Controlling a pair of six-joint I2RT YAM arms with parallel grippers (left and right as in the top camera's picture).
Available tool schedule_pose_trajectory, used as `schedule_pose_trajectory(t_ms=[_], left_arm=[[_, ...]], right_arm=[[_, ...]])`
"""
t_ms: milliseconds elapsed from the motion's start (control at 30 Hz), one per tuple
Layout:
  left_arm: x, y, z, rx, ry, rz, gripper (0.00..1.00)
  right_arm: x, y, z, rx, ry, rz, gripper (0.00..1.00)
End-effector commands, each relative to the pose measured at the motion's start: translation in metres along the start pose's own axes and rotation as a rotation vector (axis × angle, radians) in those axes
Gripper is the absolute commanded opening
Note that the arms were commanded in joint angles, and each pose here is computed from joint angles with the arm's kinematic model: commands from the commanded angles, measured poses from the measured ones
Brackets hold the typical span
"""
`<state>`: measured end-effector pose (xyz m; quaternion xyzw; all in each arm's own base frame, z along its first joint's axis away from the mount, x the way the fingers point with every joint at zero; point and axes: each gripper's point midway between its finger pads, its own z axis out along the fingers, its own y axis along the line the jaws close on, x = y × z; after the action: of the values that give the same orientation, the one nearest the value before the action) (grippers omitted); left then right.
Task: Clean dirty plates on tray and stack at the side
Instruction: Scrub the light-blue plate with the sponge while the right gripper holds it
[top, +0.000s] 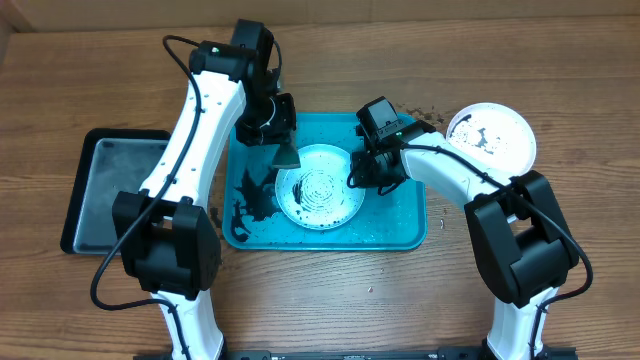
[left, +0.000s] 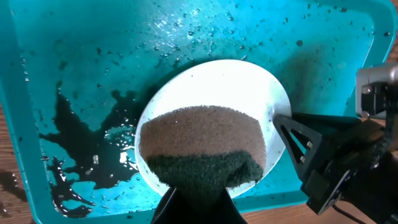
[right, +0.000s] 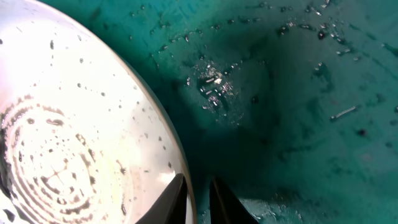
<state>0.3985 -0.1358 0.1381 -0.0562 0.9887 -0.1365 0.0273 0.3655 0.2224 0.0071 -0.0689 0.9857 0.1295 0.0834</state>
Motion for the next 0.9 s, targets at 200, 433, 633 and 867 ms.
schedule_pose_trajectory(t_ms=[200, 433, 633, 867], left_arm=[[0.007, -0.007, 0.009, -0.015, 0.025, 0.045, 0.04], [0.004, -0.016, 0.013, -0.041, -0.008, 0.082, 0.04], [0.002, -0.010, 0.032, -0.050, -0.020, 0.025, 0.04], [0.007, -0.007, 0.080, 0.013, -0.022, -0.015, 0.04]], right_arm=[[0.001, -0.002, 0.016, 0.017, 0.012, 0.179, 0.03], [-0.013, 0.012, 0.016, -0.058, -0.033, 0.219, 0.04], [-0.015, 0.011, 0.015, -0.059, -0.036, 0.223, 0.04], [-0.015, 0.011, 0.015, -0.060, -0.036, 0.222, 0.04]])
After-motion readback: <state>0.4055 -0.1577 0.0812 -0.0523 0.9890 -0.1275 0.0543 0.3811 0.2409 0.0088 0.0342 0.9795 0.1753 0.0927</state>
